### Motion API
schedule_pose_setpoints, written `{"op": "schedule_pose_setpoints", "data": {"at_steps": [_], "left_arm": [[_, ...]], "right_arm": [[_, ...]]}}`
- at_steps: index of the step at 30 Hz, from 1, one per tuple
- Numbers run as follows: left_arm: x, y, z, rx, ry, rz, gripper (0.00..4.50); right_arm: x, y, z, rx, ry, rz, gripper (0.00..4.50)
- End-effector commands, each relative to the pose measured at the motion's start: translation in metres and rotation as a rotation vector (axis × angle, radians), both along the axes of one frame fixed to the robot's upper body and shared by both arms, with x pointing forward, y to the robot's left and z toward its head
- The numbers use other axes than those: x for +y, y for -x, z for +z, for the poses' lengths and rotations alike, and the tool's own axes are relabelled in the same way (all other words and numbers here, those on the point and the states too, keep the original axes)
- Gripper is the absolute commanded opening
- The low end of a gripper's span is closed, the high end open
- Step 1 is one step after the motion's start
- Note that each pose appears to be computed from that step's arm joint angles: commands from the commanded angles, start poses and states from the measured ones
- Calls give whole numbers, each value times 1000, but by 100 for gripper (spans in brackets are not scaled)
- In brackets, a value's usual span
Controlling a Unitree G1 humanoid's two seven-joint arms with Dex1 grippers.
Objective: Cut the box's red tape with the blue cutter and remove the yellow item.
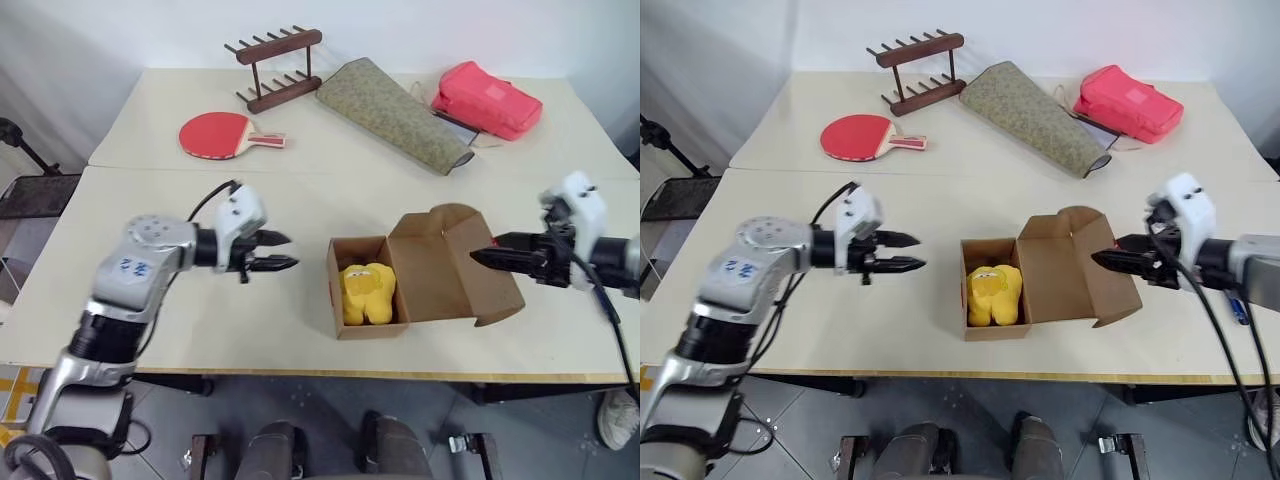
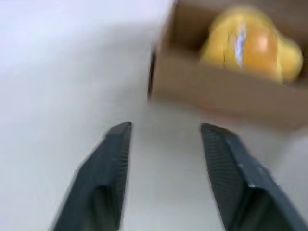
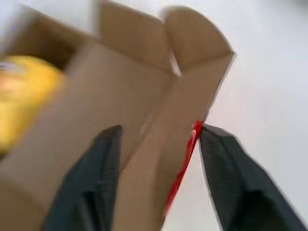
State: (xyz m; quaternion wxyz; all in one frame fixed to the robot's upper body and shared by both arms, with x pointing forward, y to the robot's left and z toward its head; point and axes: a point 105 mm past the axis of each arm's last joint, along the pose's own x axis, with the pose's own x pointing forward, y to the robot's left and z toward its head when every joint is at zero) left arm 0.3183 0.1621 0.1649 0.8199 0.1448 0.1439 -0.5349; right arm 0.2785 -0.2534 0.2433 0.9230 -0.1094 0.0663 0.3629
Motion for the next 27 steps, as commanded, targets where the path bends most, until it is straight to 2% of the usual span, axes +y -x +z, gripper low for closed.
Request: {"op": "schedule_pose_setpoints", "data": {"at_steps": [1,3,4,6,8,11,12,15,17,20,21,24,27], "left_arm": [[24,8,12,-56,72,25,369],[64,23,-11,-29,-6,110,423],[81,34,-20,17,-25,140,441],[103,50,-27,76,-26,190,447],[113,60,-24,114,-3,211,447],[103,58,1,119,49,179,447],[93,55,11,119,69,140,447],[33,41,45,100,96,-93,447],[4,37,57,83,73,-204,447],[-58,31,73,82,26,-426,447],[-73,31,75,101,2,-475,447],[-119,11,55,13,-201,-537,447],[-149,-3,40,-67,-308,-556,447]], "right_arm": [[-8,16,28,-198,68,112,409],[14,30,27,-186,38,271,450],[28,37,22,-188,69,353,450],[48,53,2,-193,187,511,450],[61,60,-9,-204,216,581,450],[71,64,-13,-230,157,562,450],[71,66,-14,-235,165,554,450],[59,71,-13,-234,164,462,450],[53,75,-12,-228,169,425,450],[41,86,-7,-227,177,337,450],[38,89,-6,-224,181,314,450],[34,102,-10,-210,190,242,450],[33,111,-14,-204,188,186,450]]}}
